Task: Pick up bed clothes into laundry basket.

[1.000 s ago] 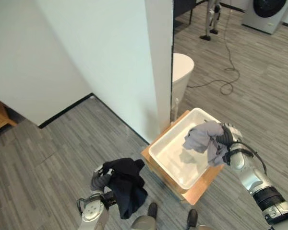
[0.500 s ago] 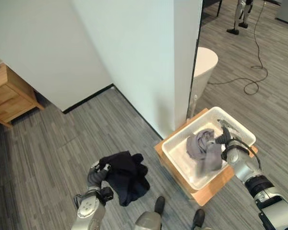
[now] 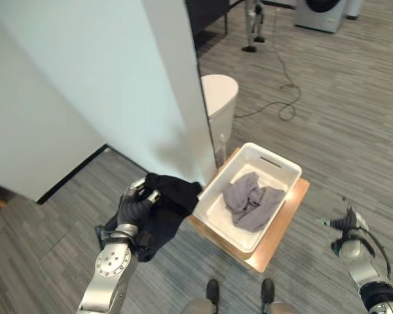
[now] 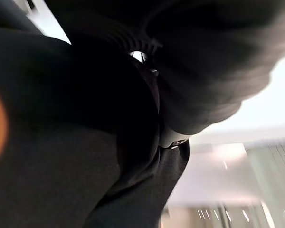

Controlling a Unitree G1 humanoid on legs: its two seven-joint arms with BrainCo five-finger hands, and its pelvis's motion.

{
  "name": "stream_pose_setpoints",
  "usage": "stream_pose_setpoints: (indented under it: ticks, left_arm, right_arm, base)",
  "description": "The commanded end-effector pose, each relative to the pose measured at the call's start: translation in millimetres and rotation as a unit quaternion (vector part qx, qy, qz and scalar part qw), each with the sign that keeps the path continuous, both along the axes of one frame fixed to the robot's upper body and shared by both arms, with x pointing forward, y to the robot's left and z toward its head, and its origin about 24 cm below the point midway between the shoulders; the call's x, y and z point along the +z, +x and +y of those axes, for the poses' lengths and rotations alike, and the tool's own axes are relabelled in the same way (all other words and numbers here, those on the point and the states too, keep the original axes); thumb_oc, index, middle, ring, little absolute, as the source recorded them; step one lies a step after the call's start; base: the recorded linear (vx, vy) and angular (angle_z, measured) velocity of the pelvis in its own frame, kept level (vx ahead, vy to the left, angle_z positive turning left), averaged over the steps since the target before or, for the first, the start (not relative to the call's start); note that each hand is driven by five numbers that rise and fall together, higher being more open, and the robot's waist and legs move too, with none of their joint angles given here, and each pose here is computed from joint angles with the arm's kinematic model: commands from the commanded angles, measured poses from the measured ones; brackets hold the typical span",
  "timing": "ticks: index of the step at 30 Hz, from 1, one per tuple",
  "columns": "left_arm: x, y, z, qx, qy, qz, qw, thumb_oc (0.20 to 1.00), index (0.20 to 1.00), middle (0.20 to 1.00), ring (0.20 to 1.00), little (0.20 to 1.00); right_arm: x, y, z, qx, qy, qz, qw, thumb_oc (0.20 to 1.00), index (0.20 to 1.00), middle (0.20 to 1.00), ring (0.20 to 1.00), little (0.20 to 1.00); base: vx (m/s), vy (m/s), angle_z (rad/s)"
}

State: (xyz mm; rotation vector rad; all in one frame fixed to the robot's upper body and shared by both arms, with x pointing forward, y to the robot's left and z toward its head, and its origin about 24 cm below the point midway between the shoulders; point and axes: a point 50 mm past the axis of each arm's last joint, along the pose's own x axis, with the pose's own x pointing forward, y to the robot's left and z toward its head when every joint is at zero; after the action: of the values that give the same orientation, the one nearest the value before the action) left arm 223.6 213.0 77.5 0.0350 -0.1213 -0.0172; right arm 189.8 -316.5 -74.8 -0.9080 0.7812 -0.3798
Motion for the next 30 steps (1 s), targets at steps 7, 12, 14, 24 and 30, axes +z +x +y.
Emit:
stream_pose_setpoints:
  ticks: [7, 12, 14, 24, 30]
  left_arm:
    - [80.9, 16.1, -19.3, -0.048, 0.024, -0.187, 0.981, 0.200, 0.200, 0.200, 0.200, 0.200]
    - [95.9, 35.8, -22.0, 0.023, 0.072, -0.231, 0.970, 0.200, 0.200, 0.200, 0.200, 0.200]
    - [93.1, 45.6, -23.9, 0.038, 0.078, -0.224, 0.971, 0.200, 0.200, 0.200, 0.200, 0.200]
    - [108.8, 77.1, -26.5, 0.061, 0.044, -0.224, 0.972, 0.200, 0.200, 0.200, 0.200, 0.200]
    - [112.9, 88.9, -29.2, 0.060, 0.031, -0.216, 0.974, 0.200, 0.200, 0.200, 0.200, 0.200]
  right_arm:
    - [-56.5, -99.9, 0.4, -0.047, 0.029, 0.225, 0.973, 1.000, 1.000, 1.000, 1.000, 1.000]
    - [-69.3, -137.1, 13.0, -0.108, 0.069, 0.246, 0.961, 1.000, 1.000, 1.000, 1.000, 1.000]
    - [-71.1, -139.7, 16.8, -0.113, 0.073, 0.246, 0.960, 1.000, 1.000, 1.000, 1.000, 1.000]
    - [-74.5, -139.1, 24.6, -0.082, 0.059, 0.279, 0.955, 1.000, 1.000, 1.000, 1.000, 1.000]
    - [-74.4, -140.9, 23.4, -0.085, 0.057, 0.286, 0.953, 1.000, 1.000, 1.000, 1.000, 1.000]
  base:
    - [0.02, -0.026, -0.05]
    - [0.00, -0.017, -0.03]
    - [0.01, -0.019, -0.09]
    - [0.02, -0.006, -0.11]
    - [0.00, 0.000, 0.00]
